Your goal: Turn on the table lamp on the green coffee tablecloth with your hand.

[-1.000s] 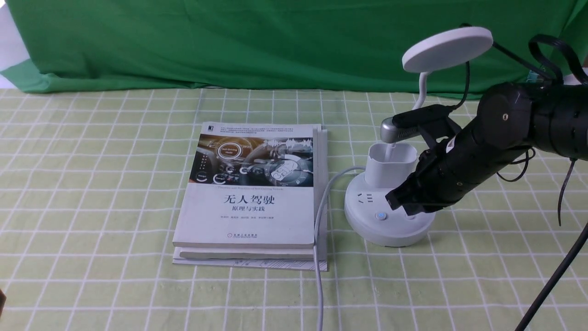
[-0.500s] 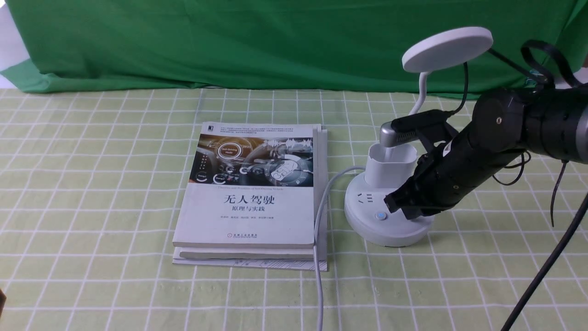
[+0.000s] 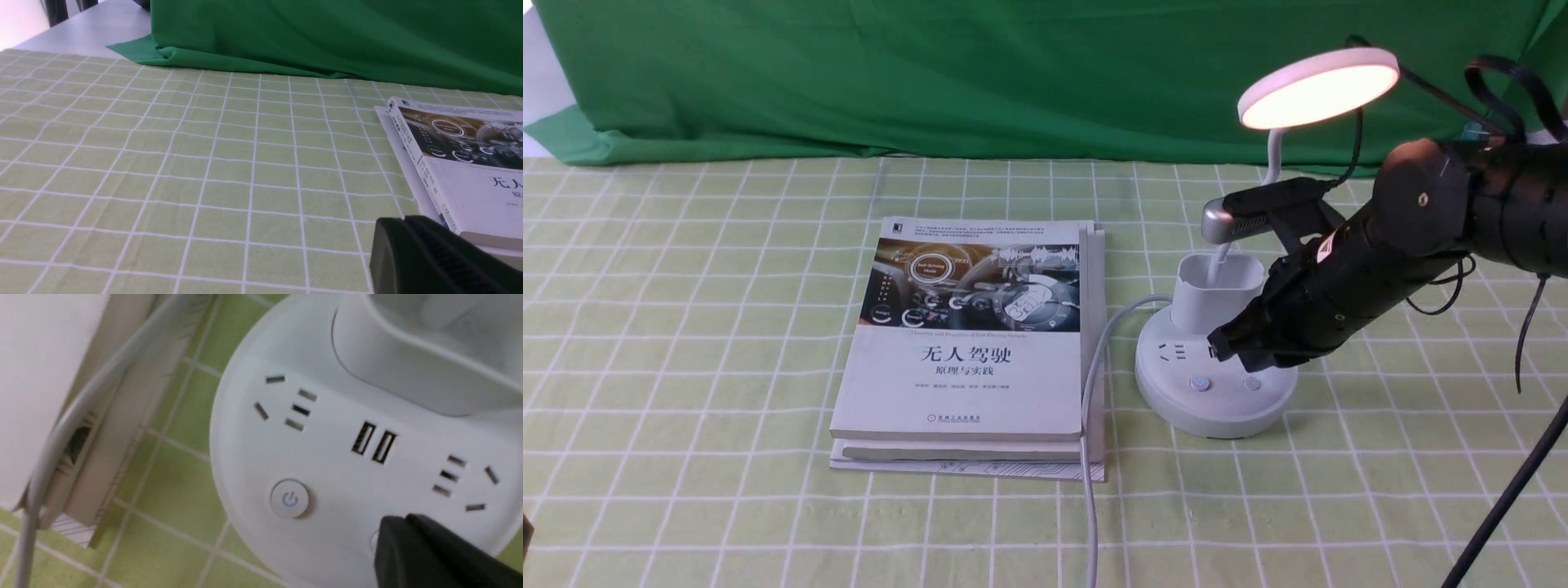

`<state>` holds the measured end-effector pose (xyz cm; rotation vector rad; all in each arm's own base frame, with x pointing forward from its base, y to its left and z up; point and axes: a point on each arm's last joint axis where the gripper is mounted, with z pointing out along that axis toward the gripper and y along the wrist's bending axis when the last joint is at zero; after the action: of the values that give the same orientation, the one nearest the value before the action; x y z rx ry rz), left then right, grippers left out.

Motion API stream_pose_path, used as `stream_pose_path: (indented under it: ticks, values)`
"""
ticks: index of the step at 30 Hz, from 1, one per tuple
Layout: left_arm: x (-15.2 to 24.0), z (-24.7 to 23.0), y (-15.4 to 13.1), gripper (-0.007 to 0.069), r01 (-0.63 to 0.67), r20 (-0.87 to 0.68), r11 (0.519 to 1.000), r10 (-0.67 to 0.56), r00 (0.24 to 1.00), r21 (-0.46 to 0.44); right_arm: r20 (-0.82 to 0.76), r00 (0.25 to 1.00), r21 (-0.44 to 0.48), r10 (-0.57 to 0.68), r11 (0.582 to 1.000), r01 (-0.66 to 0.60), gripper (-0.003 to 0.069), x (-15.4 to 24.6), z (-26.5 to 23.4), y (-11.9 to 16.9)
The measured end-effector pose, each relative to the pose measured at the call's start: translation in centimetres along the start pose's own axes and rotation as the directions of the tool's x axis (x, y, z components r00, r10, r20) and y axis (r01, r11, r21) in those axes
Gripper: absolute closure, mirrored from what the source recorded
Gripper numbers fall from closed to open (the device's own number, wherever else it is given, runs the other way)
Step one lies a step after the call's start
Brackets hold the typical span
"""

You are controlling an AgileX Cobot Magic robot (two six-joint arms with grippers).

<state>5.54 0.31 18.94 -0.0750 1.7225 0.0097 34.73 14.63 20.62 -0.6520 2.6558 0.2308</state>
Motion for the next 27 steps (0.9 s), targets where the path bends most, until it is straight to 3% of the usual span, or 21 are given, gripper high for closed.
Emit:
stream_pose_path:
  ticks: [12, 27]
  values:
    - [0.0, 0.0, 0.0, 0.0622, 0.0, 0.0, 1.0, 0.0, 1.0, 0.0, -0.082, 0.997, -0.022, -0.005, 1.0, 0.003, 0.0627, 1.5, -1.7, 0.4]
    - [0.0, 0.0, 0.0, 0.0622, 0.0, 0.0, 1.0, 0.0, 1.0, 0.0, 0.099, 0.994, -0.003, 0.051, 0.999, -0.051, 0.0622, 11.0, -10.9, 2.2]
